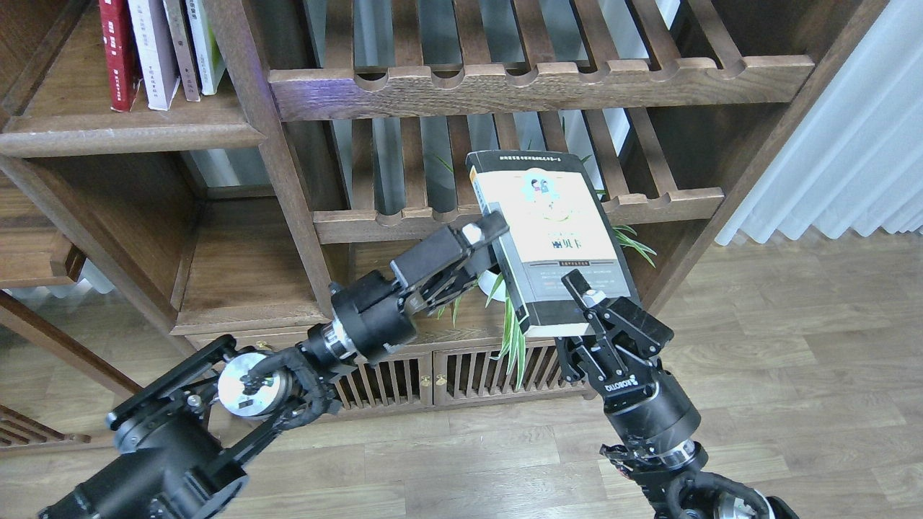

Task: Organize books on shelf
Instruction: 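Bring the left gripper to the white book and hold it with both grippers, then turn the white book upright between both grippers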

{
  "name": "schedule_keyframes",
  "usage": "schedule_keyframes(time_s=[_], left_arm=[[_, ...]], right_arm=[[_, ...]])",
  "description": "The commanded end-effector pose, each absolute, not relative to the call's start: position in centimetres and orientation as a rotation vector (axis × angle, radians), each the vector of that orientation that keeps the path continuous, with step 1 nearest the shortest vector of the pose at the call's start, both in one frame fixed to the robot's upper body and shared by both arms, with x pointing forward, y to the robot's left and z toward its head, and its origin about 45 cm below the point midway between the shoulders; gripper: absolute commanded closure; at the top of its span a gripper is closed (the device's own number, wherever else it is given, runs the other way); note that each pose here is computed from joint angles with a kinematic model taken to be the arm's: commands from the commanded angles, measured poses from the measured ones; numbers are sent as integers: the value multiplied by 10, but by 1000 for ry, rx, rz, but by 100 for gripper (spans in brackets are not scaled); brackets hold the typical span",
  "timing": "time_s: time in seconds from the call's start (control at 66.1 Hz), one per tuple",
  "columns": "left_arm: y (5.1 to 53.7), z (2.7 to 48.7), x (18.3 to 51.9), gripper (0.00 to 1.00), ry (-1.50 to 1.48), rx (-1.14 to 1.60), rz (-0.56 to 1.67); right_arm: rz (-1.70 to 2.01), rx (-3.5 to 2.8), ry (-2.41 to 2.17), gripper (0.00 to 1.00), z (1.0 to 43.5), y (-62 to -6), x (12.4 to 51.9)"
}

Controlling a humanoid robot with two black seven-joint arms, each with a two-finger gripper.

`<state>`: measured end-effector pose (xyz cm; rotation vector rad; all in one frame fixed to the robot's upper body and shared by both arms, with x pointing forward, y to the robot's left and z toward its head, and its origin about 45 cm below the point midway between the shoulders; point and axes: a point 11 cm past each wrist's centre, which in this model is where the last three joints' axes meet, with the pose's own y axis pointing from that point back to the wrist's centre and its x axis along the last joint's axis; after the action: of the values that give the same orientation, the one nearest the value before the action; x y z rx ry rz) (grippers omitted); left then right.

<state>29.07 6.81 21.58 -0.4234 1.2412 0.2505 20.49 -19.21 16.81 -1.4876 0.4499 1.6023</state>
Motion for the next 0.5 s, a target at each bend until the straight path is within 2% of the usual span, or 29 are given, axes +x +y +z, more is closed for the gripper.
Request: schedule_keyframes(time_s=[0.0,0.272,0.424,0.484], left_arm=[[69,215,290,17,1243,-422,253],[72,211,289,19,1249,-415,265],[73,205,285,30,1268,-417,271],[74,202,283,39,1276,-416,277]], right_arm=[[1611,-1503,462,87,164,-187,203],[1645,-1509,462,87,156,-171,191],[1648,-1517,468,87,155,-171,190],[1650,-1515,467,87,155,-170,189]])
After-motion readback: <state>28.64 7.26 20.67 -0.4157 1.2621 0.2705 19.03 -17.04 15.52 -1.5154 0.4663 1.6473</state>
